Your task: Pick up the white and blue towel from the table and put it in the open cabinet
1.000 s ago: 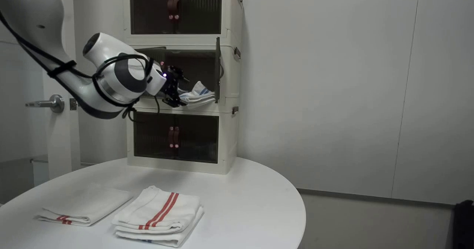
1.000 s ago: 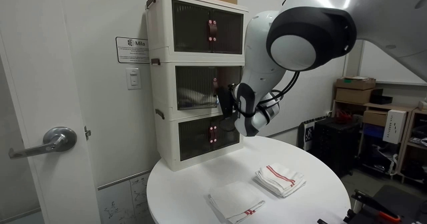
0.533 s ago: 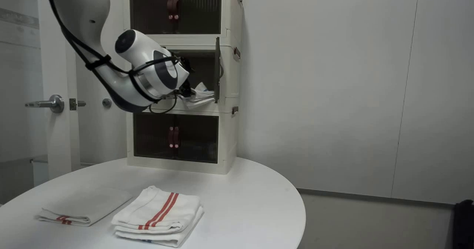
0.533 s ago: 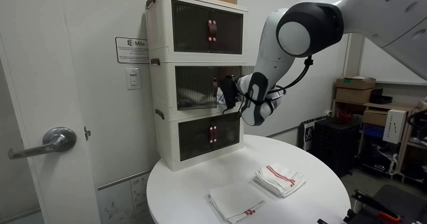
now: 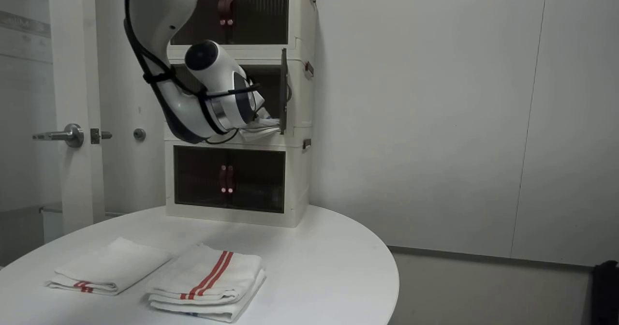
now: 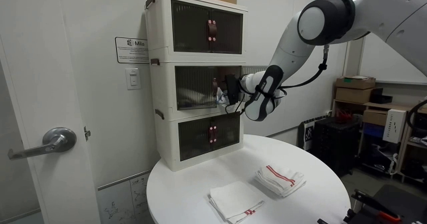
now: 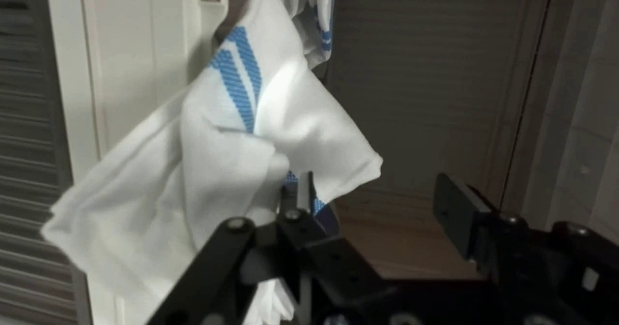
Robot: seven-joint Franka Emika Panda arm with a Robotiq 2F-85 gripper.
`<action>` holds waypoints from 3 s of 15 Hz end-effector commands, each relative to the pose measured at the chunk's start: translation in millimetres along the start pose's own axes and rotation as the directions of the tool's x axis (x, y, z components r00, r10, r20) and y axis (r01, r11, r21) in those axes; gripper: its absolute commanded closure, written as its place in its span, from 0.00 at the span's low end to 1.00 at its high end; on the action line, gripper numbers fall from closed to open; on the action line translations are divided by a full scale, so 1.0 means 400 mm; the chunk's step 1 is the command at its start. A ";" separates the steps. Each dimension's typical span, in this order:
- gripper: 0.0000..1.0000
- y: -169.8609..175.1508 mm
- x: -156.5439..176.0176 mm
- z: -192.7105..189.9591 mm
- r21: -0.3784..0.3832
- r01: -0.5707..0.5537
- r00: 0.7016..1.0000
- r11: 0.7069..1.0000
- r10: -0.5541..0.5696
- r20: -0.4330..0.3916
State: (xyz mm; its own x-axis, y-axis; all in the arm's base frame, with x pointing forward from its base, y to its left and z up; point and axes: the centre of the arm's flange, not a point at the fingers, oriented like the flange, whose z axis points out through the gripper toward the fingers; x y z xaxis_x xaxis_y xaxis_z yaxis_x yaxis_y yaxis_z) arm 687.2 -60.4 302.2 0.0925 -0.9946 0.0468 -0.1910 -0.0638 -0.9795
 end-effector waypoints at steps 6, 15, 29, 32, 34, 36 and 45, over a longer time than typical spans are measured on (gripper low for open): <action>0.42 0.016 0.035 0.001 -0.021 -0.004 0.996 1.000 0.006 0.085; 0.00 0.054 -0.074 -0.056 -0.296 0.116 0.939 0.948 -0.008 0.343; 0.00 0.055 0.013 0.019 -0.412 -0.110 0.994 0.904 0.089 -0.068; 0.28 0.030 0.036 0.047 -0.375 -0.156 0.985 0.914 0.118 -0.123; 0.43 0.023 0.039 0.056 -0.364 -0.158 0.984 0.918 0.116 -0.134; 0.57 0.017 0.040 0.059 -0.354 -0.163 0.982 0.921 0.118 -0.144; 0.92 -0.025 0.040 0.059 -0.279 -0.202 0.969 0.939 0.150 -0.195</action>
State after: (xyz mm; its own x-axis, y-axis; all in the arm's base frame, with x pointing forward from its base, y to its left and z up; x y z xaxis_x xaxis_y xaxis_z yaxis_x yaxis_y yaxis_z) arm 710.8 -78.2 302.1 -0.1095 -0.9925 -0.0551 -0.5265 0.1049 -0.8437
